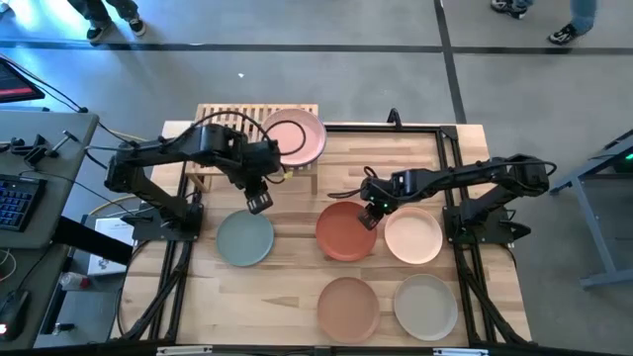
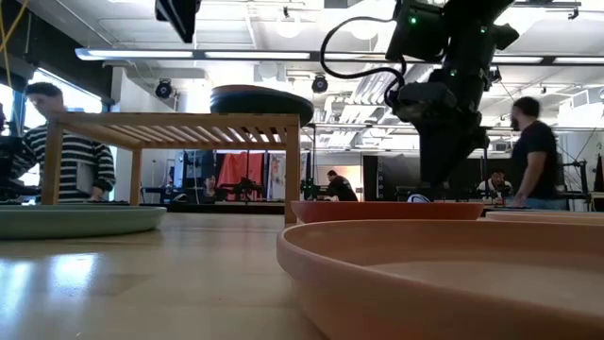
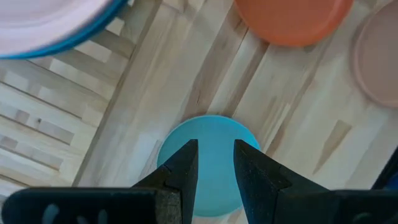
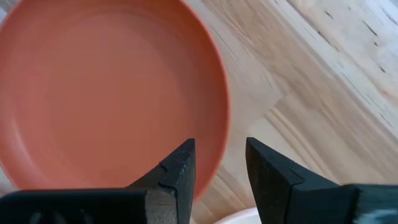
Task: Place and stack plates onto a shelf
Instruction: Stack the orange plate on top of the light orange plate on the shelf
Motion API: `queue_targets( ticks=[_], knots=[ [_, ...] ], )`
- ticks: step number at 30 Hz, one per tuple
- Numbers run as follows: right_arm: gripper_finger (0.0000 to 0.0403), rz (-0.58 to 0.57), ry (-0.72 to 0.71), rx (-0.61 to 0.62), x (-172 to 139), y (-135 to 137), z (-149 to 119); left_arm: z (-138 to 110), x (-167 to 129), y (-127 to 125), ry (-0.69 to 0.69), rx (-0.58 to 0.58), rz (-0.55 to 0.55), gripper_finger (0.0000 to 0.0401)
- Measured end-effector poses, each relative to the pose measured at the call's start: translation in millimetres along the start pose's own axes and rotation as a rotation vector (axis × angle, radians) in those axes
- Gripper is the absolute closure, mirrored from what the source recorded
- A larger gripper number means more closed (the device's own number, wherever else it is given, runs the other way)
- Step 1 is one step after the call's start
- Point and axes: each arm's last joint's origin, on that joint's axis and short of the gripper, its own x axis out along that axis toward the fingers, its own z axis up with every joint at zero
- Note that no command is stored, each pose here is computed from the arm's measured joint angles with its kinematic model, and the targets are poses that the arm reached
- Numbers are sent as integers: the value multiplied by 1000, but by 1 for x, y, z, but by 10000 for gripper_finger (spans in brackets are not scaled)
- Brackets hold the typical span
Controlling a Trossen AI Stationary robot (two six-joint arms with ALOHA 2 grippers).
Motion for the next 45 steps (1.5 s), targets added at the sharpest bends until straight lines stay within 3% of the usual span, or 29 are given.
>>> queue_targets(
  ticks=[8,26,30,37,45],
  knots=[
    [284,-22,-27,-44,2,0,2,2,16,-2,-1,0,-9,310],
    [286,-72,100,-87,48,12,-9,2,20,-2,-1,0,-9,310],
    [308,-82,93,-79,50,12,-9,2,20,-2,-2,0,-9,310],
    [391,-86,83,-18,48,12,-7,2,20,-2,-2,0,-9,310],
    [400,-89,101,-1,45,16,-4,3,20,-2,-6,1,-1,310]
  ],
)
